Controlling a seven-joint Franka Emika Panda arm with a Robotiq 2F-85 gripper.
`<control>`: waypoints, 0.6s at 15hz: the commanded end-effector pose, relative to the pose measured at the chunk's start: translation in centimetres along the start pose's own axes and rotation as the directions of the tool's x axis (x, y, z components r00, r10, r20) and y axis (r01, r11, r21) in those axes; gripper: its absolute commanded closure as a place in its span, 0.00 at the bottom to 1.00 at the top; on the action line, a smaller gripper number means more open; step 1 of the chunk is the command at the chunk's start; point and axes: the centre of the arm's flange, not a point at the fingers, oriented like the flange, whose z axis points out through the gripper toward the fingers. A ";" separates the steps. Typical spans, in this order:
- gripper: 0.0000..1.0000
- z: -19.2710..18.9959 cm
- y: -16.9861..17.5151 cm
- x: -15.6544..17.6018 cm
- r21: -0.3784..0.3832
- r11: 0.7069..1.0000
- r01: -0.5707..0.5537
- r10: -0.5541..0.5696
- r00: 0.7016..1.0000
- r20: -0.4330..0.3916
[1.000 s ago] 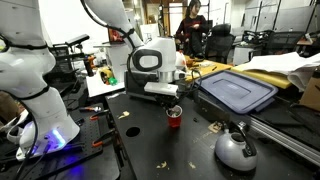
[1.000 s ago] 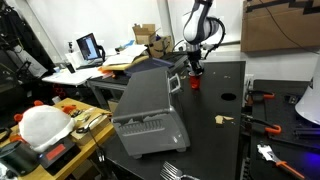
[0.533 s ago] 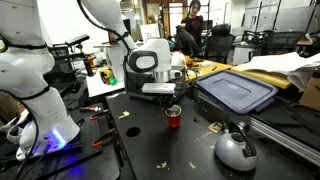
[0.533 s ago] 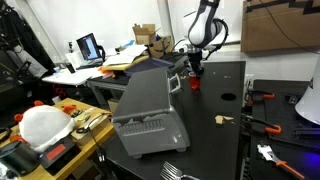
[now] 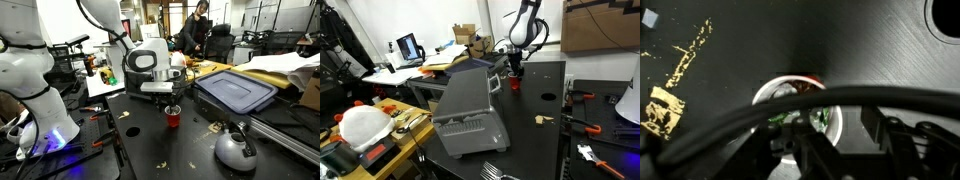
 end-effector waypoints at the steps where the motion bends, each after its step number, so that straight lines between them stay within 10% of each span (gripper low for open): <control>1: 0.12 -3.4 0.1 0.1 -0.034 0.998 -0.048 0.046 0.998 -0.048; 9: 0.00 -11.3 5.2 -1.3 -0.071 0.988 -0.134 0.124 0.984 -0.128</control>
